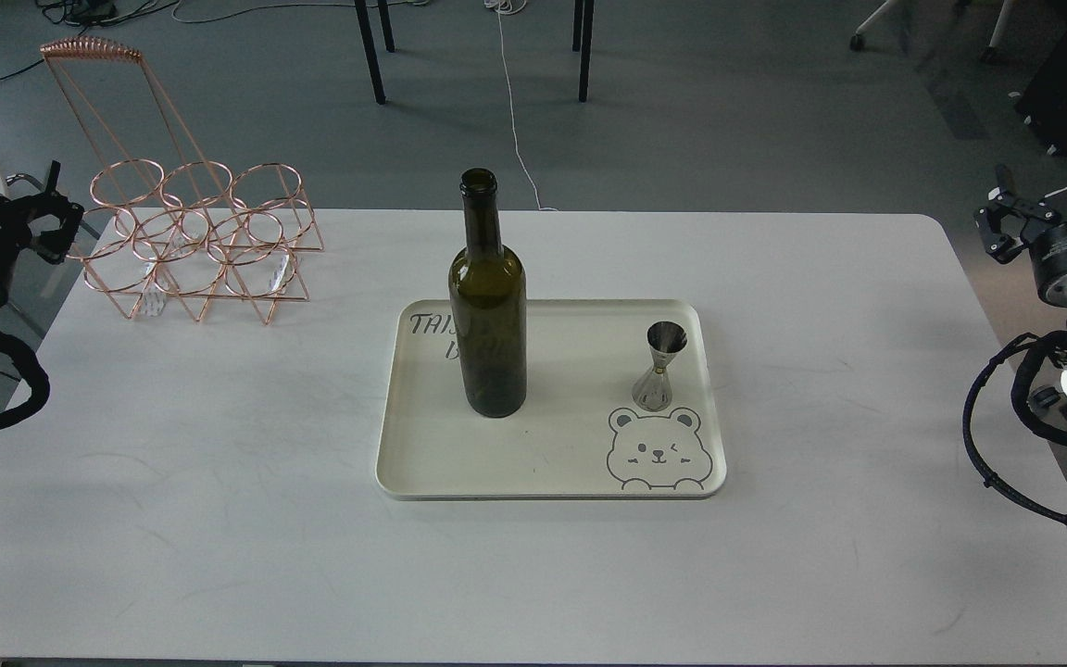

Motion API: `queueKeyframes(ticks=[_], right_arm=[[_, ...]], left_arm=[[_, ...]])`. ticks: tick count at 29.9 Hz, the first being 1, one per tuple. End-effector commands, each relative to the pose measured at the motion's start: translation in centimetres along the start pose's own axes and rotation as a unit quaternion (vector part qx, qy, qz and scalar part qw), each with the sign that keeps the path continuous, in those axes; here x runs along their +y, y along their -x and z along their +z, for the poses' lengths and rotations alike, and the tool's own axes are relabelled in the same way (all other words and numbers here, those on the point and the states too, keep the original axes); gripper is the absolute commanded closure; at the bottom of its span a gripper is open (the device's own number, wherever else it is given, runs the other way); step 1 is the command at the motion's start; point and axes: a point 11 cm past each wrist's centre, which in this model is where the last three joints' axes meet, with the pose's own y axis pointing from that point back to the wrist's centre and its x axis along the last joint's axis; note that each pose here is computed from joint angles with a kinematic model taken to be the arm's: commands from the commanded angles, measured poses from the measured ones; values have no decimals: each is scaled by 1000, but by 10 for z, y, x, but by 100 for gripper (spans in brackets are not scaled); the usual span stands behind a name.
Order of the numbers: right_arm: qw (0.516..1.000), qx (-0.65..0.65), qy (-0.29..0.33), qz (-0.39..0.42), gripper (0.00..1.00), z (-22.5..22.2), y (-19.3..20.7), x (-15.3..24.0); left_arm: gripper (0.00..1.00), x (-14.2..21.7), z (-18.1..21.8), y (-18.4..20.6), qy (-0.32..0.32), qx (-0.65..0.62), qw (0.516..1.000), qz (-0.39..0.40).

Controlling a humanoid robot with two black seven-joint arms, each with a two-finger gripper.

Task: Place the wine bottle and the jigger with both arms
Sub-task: 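Move the right gripper toward the metal jigger on the tray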

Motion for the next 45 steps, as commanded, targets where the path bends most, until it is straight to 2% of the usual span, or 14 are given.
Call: queueKeyframes(ticks=[1, 9, 16, 22, 25, 31, 36, 42, 45], right_arm=[[1000, 3, 4, 0, 2, 2, -1, 2], [1000, 10, 12, -12, 2, 2, 3, 2], [992, 39, 77, -88, 2, 1, 27, 15], [956, 188, 162, -154, 2, 10, 46, 48], [930, 260, 183, -187, 2, 19, 58, 66], [847, 428, 168, -268, 2, 36, 86, 88], [709, 591, 128, -362, 2, 57, 90, 108], [595, 679, 99, -418, 2, 96, 82, 120], [506, 728, 76, -457, 2, 114, 73, 128]], left_arm=[[1, 0, -2, -1, -3, -3, 1000, 2], [1, -4, -4, 5, -3, 2, 1000, -3], [1, -4, -9, 10, -6, 8, 1000, -10], [1, -3, -7, 9, -7, 6, 1000, -11], [1, -3, -9, 11, -10, 8, 1000, -14], [1, -4, -16, 21, -20, 15, 999, -26], [1, -4, -15, 21, -20, 15, 999, -26], [1, -5, -15, 22, -16, 16, 999, -26], [1, -6, -14, 23, -15, 16, 999, -27]])
